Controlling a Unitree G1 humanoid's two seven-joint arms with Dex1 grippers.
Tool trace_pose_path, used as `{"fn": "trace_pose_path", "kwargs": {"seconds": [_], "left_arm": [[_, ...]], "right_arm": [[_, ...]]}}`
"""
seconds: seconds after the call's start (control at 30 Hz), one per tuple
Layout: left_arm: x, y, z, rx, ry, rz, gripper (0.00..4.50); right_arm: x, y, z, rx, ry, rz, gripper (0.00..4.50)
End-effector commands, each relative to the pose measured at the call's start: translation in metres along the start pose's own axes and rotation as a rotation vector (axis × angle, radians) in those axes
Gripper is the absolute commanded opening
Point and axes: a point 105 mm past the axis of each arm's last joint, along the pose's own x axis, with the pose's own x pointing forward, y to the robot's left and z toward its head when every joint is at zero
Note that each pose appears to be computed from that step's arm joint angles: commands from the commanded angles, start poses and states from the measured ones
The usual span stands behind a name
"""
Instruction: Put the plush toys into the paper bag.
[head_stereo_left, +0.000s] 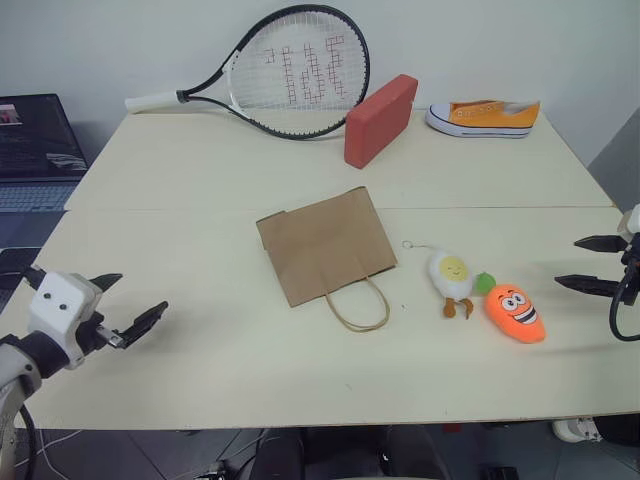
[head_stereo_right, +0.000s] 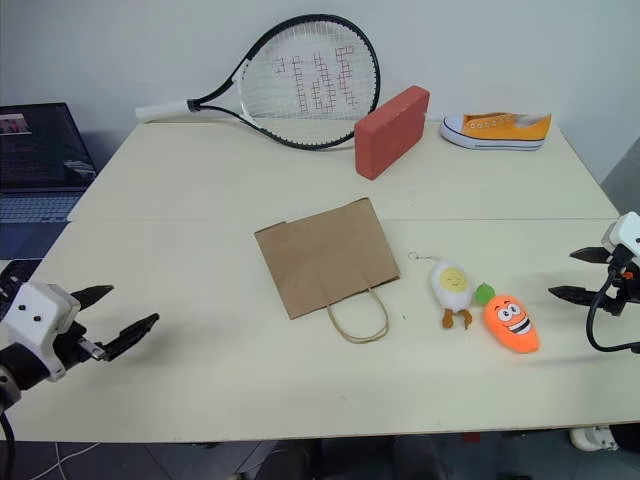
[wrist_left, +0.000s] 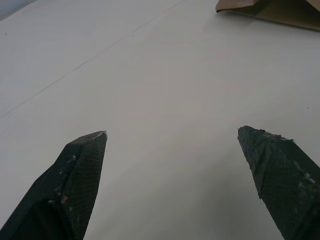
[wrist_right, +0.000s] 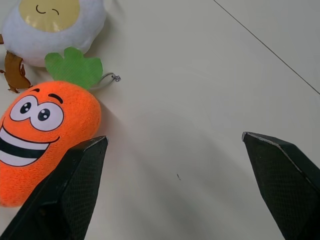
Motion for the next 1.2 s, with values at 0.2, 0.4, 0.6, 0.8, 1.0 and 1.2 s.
{"fn": "trace_pose_path", "kwargs": {"seconds": [0.2,0.4,0.6,0.8,1.0,1.2], "left_arm": [[0.002,-0.014,0.020,0.023,-0.033,-0.174,4.47],[0.032,-0.059,0.055,0.122,-0.122,-0.374,4.47],[0.070,-0.130,0.095,0.204,-0.264,-0.627,4.47],[0.099,-0.177,0.103,0.273,-0.328,-0.776,4.47],[0.111,-0.206,0.102,0.307,-0.355,-0.885,4.47],[0.133,-0.227,0.099,0.328,-0.360,-0.889,4.47]], "right_arm": [[-0.009,-0.001,0.025,-0.059,-0.105,-0.043,4.50],[-0.015,0.021,0.046,-0.126,-0.128,0.032,4.50],[-0.011,0.077,0.083,-0.202,-0.187,0.201,4.50],[-0.009,0.137,0.100,-0.192,-0.225,0.347,4.50],[-0.009,0.174,0.103,-0.153,-0.235,0.433,4.50],[-0.006,0.183,0.100,-0.113,-0.243,0.429,4.50]]}}
